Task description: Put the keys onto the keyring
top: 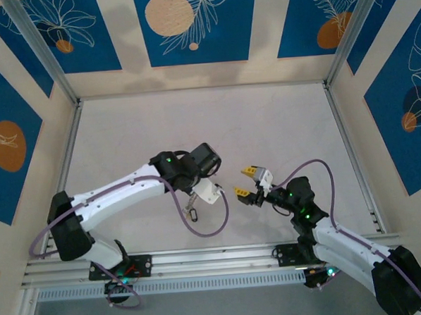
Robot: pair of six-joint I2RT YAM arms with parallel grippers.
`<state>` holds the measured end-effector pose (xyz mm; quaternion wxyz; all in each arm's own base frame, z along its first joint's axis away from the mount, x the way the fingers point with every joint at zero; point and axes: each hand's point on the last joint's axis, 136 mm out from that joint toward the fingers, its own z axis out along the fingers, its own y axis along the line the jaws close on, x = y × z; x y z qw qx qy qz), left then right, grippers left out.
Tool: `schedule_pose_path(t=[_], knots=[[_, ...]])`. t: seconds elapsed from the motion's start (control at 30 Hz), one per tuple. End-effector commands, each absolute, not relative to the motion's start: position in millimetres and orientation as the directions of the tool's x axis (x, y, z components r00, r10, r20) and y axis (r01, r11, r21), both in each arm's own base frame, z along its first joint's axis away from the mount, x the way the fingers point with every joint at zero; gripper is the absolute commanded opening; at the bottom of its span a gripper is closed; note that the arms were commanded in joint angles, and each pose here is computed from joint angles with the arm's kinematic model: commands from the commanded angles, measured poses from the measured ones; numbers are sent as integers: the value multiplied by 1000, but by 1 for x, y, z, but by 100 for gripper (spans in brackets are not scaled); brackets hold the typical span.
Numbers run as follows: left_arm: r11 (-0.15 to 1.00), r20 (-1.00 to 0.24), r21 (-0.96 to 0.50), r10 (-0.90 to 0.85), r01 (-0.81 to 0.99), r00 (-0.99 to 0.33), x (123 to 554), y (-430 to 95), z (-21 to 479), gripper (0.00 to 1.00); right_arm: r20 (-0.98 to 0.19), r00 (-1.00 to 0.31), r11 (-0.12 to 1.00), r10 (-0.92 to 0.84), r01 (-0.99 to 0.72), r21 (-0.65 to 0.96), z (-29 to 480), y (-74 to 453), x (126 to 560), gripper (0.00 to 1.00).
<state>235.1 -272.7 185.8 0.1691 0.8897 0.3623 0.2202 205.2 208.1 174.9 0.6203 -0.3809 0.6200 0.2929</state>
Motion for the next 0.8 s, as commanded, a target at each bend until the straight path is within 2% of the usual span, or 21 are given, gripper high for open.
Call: schedule_pose_path(t=[0.0, 0.03, 0.07, 0.27, 0.57, 0.77], knots=[[-691, 330, 528, 703, 494, 630, 250, -285, 219, 0, -996, 32, 604, -84, -794, -76, 173, 197, 214, 72], [-695, 323, 533, 694, 482, 643, 250, -289, 222, 0, -997, 31, 616, -77, -784, -72, 174, 195, 216, 95], [-701, 324, 537, 685, 470, 653, 251, -292, 223, 0, -997, 29, 630, -69, -774, -66, 175, 193, 218, 99], [-700, 289, 553, 669, 451, 685, 260, -316, 227, 0, -999, 33, 719, -29, -694, -44, 177, 173, 229, 99], [-584, 7, 585, 697, 563, 717, 275, -377, 210, 0, -993, 119, 837, 0, -544, -65, 193, 137, 234, 99], [-519, -126, 530, 734, 671, 667, 299, -393, 183, 0, -990, 142, 841, -9, -534, -85, 196, 132, 228, 99]])
